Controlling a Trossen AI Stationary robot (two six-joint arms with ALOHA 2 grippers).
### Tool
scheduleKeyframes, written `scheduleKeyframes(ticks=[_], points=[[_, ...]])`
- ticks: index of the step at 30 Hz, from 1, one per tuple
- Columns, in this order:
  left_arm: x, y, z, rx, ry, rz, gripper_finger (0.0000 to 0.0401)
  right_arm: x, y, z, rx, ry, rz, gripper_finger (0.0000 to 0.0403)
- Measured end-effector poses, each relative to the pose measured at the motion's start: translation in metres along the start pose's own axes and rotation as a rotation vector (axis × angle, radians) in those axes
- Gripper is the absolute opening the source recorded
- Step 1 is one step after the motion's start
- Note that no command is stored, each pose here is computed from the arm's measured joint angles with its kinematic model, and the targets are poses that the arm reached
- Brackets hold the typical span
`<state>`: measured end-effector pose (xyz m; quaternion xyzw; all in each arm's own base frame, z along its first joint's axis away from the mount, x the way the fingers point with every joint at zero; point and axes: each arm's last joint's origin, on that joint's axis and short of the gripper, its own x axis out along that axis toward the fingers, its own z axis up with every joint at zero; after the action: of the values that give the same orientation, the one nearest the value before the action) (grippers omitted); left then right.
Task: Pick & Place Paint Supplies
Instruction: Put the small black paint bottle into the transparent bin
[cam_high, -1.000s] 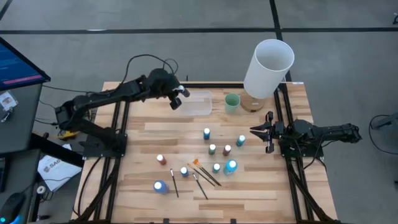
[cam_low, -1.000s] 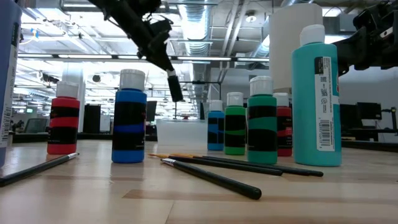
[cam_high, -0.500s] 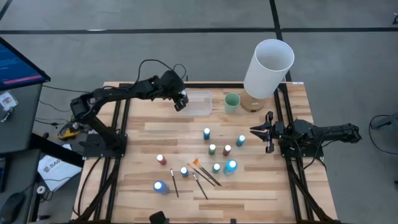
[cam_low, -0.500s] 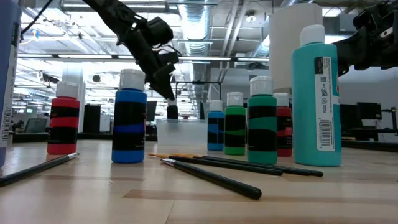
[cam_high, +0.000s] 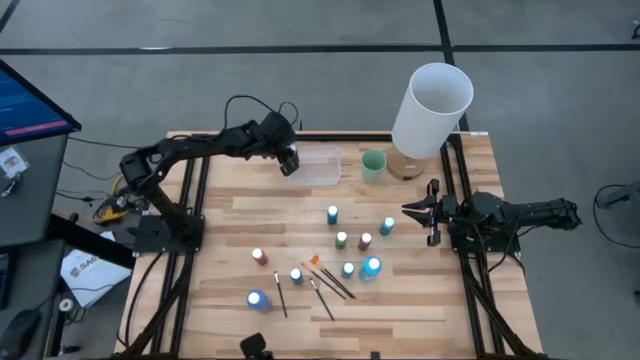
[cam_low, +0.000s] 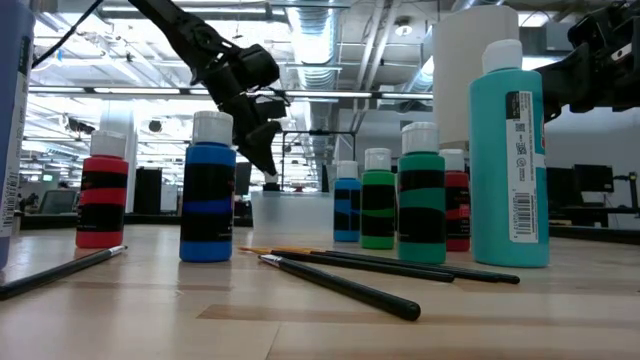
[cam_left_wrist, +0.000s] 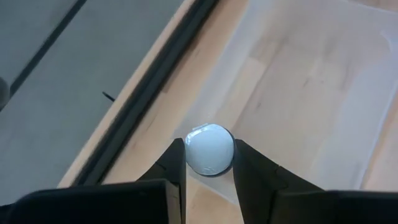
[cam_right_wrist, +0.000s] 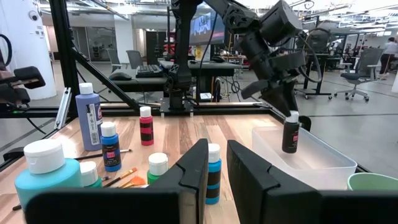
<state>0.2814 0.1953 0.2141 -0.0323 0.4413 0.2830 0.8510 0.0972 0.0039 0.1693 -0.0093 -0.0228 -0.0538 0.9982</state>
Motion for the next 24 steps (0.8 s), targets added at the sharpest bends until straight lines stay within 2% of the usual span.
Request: scheduleKeyframes(ticks=[24], points=[[0.0029, -0.0007, -0.0006, 0.001, 0.006, 0.001, 0.0104, 0.0000, 0.0000, 0.0000, 0.000, 0.000, 0.000, 0.0054]])
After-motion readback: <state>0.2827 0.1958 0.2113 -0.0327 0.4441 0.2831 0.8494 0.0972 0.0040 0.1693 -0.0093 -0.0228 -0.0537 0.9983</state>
